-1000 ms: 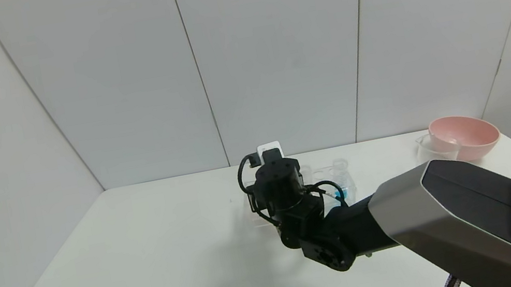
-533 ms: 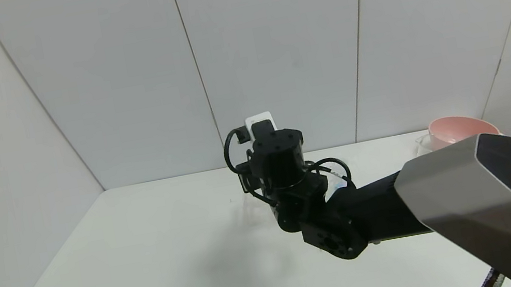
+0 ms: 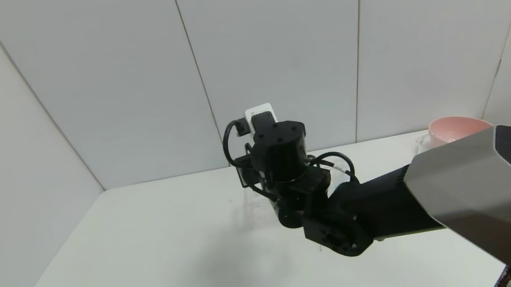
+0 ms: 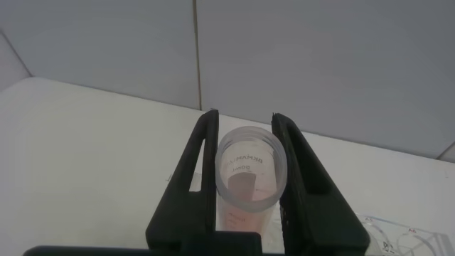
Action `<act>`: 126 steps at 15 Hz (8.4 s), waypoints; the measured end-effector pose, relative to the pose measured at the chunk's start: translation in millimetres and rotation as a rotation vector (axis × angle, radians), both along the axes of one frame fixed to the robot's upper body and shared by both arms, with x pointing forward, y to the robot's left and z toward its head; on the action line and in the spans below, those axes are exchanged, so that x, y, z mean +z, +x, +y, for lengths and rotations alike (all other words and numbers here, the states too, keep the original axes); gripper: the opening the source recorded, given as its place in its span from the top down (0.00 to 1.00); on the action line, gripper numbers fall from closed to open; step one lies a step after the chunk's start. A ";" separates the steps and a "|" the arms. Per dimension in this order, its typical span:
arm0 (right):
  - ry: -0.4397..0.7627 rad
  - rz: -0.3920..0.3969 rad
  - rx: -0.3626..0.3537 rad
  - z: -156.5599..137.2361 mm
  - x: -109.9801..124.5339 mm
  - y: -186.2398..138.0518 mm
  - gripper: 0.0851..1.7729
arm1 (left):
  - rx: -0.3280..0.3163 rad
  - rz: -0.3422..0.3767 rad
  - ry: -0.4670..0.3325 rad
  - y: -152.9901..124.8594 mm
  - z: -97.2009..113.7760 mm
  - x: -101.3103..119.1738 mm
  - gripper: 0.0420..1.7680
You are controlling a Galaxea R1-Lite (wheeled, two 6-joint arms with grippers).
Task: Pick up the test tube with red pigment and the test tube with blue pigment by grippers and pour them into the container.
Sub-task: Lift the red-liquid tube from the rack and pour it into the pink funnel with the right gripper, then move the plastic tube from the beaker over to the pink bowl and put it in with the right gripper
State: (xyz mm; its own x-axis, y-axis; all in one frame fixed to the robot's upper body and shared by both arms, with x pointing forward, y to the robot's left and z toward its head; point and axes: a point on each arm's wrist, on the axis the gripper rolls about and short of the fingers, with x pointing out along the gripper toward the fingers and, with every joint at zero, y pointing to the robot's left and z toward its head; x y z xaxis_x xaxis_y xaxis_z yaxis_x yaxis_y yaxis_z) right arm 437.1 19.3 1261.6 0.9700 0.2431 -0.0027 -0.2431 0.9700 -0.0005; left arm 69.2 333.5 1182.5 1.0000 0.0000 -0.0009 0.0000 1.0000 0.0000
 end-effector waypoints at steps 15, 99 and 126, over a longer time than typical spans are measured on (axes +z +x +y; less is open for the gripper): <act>-0.084 0.281 0.516 -194.7 35.6 -101.3 0.72 | 0.000 0.000 0.000 0.0 0.0 0.0 0.00; -1.459 0.725 0.156 -352.6 66.8 70.6 0.72 | 0.000 0.000 0.000 0.0 0.0 0.0 0.00; -1.684 0.805 0.107 -334.3 81.1 55.5 0.72 | 0.000 0.000 0.000 0.0 0.0 0.0 0.00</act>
